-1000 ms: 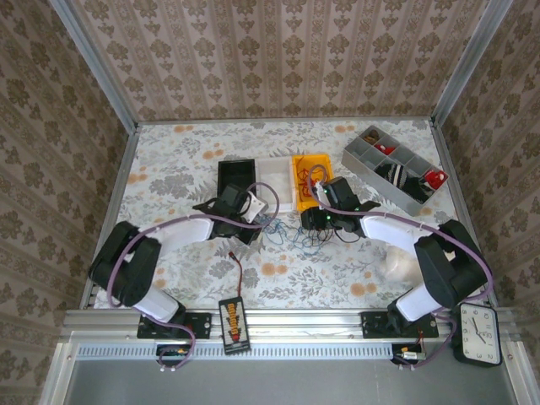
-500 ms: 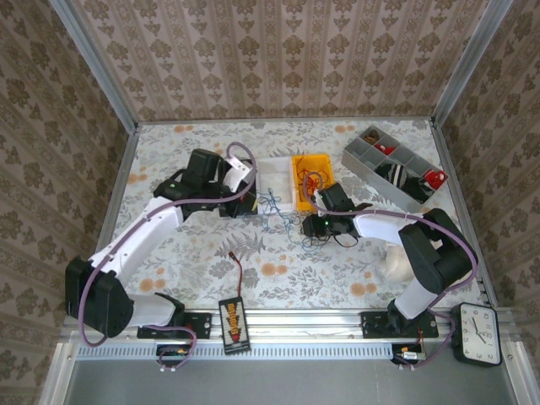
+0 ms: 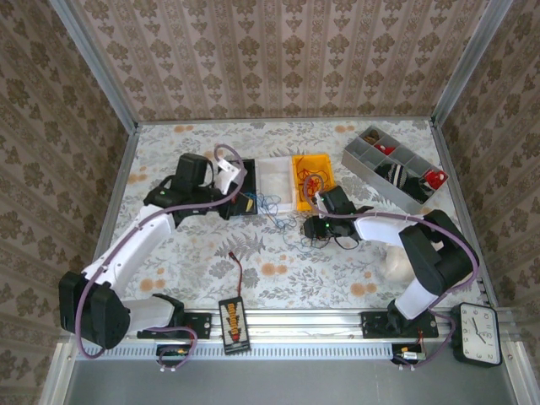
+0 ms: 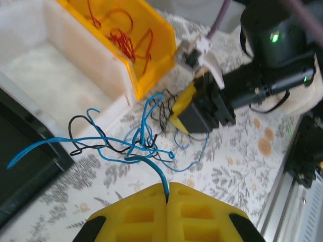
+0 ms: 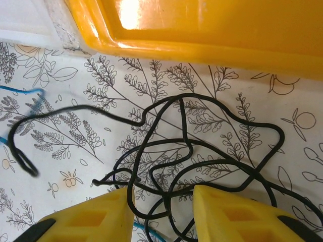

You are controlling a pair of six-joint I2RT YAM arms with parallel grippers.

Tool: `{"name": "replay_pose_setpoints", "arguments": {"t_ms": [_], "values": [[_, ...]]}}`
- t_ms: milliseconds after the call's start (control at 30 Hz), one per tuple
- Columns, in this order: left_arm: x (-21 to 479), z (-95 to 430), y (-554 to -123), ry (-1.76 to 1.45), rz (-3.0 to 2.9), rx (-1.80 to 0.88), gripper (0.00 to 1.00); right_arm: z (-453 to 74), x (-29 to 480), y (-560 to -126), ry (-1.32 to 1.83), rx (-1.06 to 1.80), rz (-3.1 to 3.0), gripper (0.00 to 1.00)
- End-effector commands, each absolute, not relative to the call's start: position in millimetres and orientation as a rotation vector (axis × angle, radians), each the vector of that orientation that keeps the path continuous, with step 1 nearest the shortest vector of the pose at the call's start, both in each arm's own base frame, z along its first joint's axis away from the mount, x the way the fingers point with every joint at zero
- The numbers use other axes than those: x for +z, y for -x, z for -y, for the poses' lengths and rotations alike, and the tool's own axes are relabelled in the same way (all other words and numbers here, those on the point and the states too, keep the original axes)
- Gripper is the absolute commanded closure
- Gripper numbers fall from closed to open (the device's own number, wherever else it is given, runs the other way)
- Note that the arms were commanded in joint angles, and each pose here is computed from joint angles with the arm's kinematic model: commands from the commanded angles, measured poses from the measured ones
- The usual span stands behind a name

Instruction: Untangle the cables

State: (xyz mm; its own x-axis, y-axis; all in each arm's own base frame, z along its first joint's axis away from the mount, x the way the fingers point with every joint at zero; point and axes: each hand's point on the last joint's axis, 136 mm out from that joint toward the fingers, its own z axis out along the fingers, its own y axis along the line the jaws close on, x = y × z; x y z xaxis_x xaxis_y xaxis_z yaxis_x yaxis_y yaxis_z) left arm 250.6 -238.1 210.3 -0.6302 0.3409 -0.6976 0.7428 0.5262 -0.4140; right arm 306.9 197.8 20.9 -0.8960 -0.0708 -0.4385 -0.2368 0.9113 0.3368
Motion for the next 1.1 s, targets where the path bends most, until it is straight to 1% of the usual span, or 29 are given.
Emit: {"name": "replay_pose_setpoints", "arguments": {"t_ms": [0, 33, 100, 133, 200, 233, 333, 467, 733, 867, 900, 1000, 1067], "values": [[186.7, 244.1, -236.3, -0.933, -2.292, -0.951, 1.0, -167.0, -2.7, -286.9, 0.144, 0.398, -2.755, 0.63], [180.4, 245.2, -231.1, -0.959, -2.315, -0.95, 1.0, -165.5, -2.2, -287.9, 0.135, 0.395, -2.752, 0.63], [163.1, 245.6, -219.5, -1.031, -2.377, -0.918, 0.94, -162.2, -0.8, -290.0, 0.112, 0.385, -2.746, 0.63], [155.3, 245.6, -214.8, -1.061, -2.404, -0.905, 0.88, -161.2, -0.4, -290.9, 0.103, 0.385, -2.742, 0.63], [138.3, 243.9, -206.3, -1.116, -2.469, -0.868, 0.62, -159.9, 1.4, -293.1, 0.087, 0.388, -2.731, 0.63], [132.2, 242.6, -205.5, -1.129, -2.491, -0.841, 0.56, -159.8, 2.2, -293.6, 0.082, 0.39, -2.728, 0.63], [118.2, 240.6, -211.5, -1.139, -2.516, -0.745, 0.5, -160.5, 5.3, -295.8, 0.08, 0.397, -2.717, 0.63], [107.5, 244.5, -225.9, -1.14, -2.499, -0.648, 0.46, -160.7, 7.5, -297.3, 0.076, 0.399, -2.712, 0.63], [78.0, 289.2, -222.7, -1.319, -2.476, -0.652, 0.48, -160.3, 9.0, -296.2, 0.076, 0.402, -2.709, 0.63], [62.7, 309.2, -226.3, -1.359, -2.462, -0.643, 0.48, -159.4, 9.2, -295.8, 0.072, 0.402, -2.706, 0.63], [59.3, 312.8, -228.0, -1.358, -2.467, -0.642, 0.47, -159.5, 9.9, -296.0, 0.072, 0.403, -2.705, 0.63], [52.2, 323.0, -232.6, -1.338, -2.486, -0.67, 0.41, -158.6, 10.3, -296.0, 0.068, 0.402, -2.701, 0.63], [50.1, 328.8, -233.7, -1.329, -2.494, -0.698, 0.4, -158.9, 10.6, -295.9, 0.069, 0.405, -2.699, 0.63]]}}
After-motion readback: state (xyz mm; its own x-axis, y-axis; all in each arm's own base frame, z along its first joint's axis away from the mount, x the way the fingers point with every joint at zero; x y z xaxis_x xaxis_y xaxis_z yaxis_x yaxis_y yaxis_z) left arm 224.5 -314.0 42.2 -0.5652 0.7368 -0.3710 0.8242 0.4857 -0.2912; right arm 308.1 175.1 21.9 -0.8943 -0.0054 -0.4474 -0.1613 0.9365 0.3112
